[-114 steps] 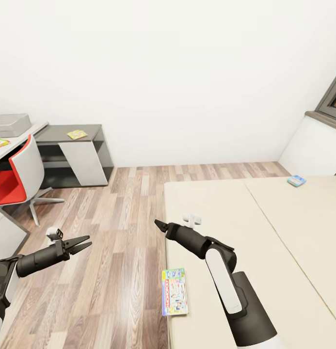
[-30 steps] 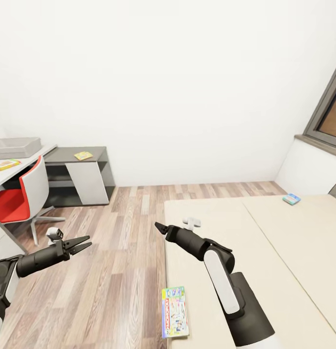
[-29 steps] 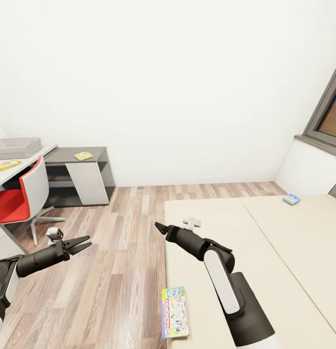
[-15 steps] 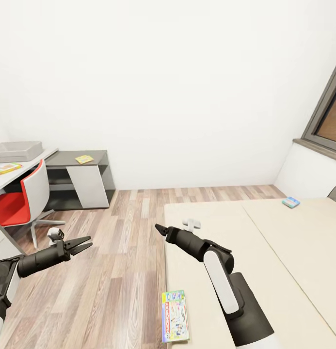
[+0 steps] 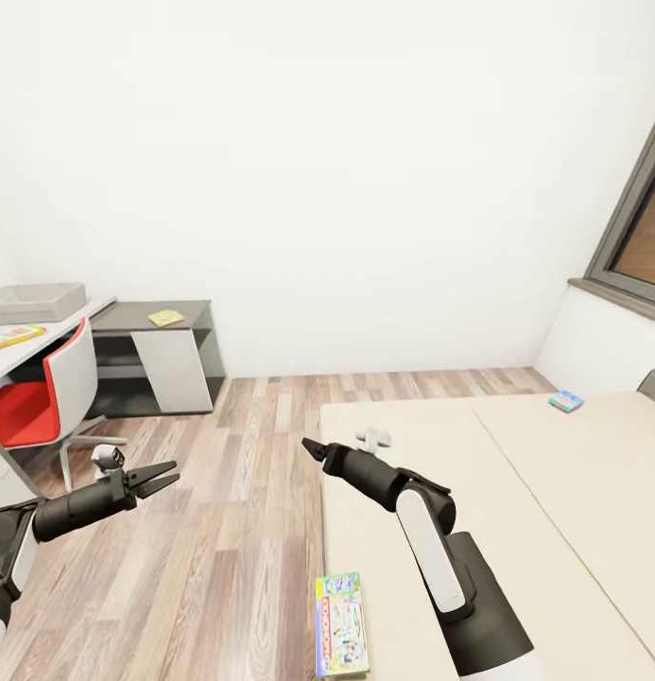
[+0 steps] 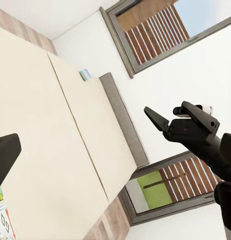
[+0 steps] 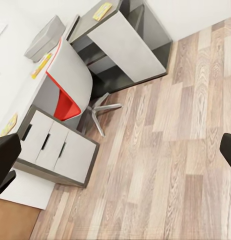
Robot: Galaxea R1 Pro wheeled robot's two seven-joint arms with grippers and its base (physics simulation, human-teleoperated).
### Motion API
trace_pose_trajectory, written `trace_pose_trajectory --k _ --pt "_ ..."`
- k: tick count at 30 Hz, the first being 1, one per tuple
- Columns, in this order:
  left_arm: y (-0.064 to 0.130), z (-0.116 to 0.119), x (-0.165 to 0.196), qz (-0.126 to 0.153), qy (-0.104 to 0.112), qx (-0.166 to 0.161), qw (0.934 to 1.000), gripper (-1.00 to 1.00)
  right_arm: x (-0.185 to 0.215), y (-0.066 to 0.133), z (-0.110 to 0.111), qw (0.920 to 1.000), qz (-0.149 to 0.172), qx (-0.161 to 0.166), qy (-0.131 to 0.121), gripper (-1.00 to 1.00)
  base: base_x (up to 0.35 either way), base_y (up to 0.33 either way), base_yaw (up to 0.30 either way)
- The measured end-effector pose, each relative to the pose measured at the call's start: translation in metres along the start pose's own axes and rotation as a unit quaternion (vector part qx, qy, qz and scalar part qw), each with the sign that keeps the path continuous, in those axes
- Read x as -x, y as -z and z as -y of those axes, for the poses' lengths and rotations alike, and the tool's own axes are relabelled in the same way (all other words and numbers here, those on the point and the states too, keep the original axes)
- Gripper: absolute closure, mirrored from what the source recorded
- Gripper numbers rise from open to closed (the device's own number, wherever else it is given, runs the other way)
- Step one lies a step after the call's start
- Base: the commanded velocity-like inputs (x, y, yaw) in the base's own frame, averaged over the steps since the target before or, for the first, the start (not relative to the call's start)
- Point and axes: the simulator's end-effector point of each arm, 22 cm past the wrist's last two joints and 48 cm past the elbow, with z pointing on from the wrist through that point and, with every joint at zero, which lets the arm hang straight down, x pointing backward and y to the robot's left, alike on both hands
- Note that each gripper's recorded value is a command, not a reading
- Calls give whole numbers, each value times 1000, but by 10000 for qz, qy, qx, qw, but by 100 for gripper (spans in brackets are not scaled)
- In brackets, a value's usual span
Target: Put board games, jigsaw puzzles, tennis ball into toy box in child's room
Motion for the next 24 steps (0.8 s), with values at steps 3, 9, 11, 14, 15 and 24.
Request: trace_pose_trajectory --k 3,9,11,14,15,24 --pt "1 2 1 14 -21 -9 10000 -100 2 1 -2 10000 24 7 15 -100 0 0 0" --pt "2 7 4 36 -63 -30 10000 -100 10 3 -6 9999 163 33 47 -100 0 0 0" --pt "2 9 5 44 -77 -38 10000 -100 12 4 -7 9998 211 40 57 -100 0 0 0" --pt "3 11 6 55 -100 -54 9999 -100 15 5 -9 9996 258 45 72 -100 0 0 0" --pt "3 12 6 58 -107 -59 9999 -100 15 5 -10 9996 268 46 76 -100 0 0 0" --pt "5 19 9 88 -170 -98 9998 -100 19 8 -13 9994 326 40 137 -100 0 0 0"
